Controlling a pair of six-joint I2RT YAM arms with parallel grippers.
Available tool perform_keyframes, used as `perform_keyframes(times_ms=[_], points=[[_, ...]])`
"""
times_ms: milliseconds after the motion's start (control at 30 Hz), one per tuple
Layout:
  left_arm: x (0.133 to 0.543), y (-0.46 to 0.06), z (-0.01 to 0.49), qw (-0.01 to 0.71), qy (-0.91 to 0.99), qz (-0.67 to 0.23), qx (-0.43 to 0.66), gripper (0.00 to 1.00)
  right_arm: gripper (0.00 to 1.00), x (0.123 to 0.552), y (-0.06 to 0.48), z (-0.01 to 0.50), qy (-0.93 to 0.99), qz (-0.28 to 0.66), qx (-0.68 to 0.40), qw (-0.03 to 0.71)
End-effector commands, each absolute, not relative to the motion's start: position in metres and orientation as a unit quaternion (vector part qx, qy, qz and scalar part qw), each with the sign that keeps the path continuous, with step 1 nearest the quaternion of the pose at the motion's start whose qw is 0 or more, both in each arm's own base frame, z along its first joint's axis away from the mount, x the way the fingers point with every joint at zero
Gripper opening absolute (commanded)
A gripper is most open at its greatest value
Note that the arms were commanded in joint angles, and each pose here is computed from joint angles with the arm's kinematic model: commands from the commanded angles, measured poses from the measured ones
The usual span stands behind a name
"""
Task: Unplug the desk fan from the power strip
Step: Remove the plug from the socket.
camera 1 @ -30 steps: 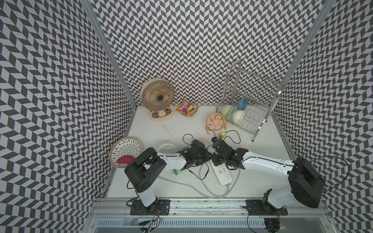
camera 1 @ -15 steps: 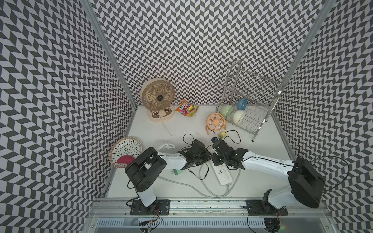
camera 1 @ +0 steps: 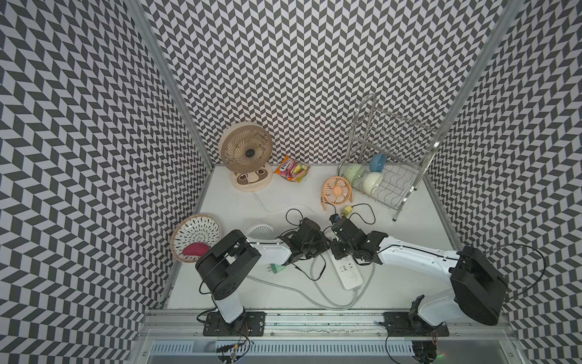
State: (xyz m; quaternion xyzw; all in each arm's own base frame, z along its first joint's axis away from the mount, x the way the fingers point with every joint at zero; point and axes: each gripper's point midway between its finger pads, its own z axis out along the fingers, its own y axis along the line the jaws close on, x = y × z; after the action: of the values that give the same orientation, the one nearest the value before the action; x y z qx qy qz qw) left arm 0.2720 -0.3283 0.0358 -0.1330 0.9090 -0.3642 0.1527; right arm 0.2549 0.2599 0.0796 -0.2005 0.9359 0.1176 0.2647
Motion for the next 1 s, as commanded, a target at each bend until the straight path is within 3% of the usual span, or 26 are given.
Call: perform_keyframes(times_ms=[0, 33, 133, 267, 367, 467, 600, 667, 733, 800, 967], points=[[0.240, -0.274, -0.033, 0.097, 0.954, -0.230, -0.165, 0.41, 0.00, 0.289, 0.286, 0.164, 0.892, 0.180, -0.149, 0.388], [0.240, -0.273, -0.034, 0.096, 0.954, -0.230, -0.166, 0.41, 0.00, 0.291, 0.281, 0.164, 0.895, 0.166, -0.144, 0.388], [0.239, -0.273, -0.033, 0.097, 0.954, -0.231, -0.166, 0.41, 0.00, 0.270, 0.315, 0.176, 0.863, 0.255, -0.225, 0.373], [0.241, -0.274, -0.032, 0.099, 0.954, -0.232, -0.165, 0.41, 0.00, 0.300, 0.268, 0.167, 0.900, 0.139, -0.118, 0.397], [0.240, -0.274, -0.032, 0.097, 0.954, -0.232, -0.165, 0.41, 0.02, 0.273, 0.313, 0.182, 0.860, 0.269, -0.223, 0.373], [0.241, -0.275, -0.033, 0.096, 0.955, -0.230, -0.161, 0.41, 0.00, 0.298, 0.277, 0.180, 0.889, 0.175, -0.129, 0.404], [0.240, -0.275, -0.034, 0.094, 0.954, -0.233, -0.163, 0.41, 0.01, 0.283, 0.307, 0.185, 0.866, 0.248, -0.205, 0.383], [0.243, -0.276, -0.032, 0.097, 0.954, -0.235, -0.159, 0.42, 0.01, 0.298, 0.289, 0.182, 0.881, 0.200, -0.156, 0.398], [0.245, -0.278, -0.028, 0.105, 0.952, -0.240, -0.155, 0.45, 0.00, 0.312, 0.269, 0.177, 0.893, 0.153, -0.115, 0.406], [0.253, -0.289, -0.012, 0.126, 0.946, -0.266, -0.132, 0.51, 0.00, 0.320, 0.270, 0.180, 0.893, 0.163, -0.114, 0.403], [0.287, -0.303, 0.067, 0.234, 0.924, -0.295, -0.066, 0.65, 0.00, 0.348, 0.270, 0.212, 0.875, 0.179, -0.116, 0.434]])
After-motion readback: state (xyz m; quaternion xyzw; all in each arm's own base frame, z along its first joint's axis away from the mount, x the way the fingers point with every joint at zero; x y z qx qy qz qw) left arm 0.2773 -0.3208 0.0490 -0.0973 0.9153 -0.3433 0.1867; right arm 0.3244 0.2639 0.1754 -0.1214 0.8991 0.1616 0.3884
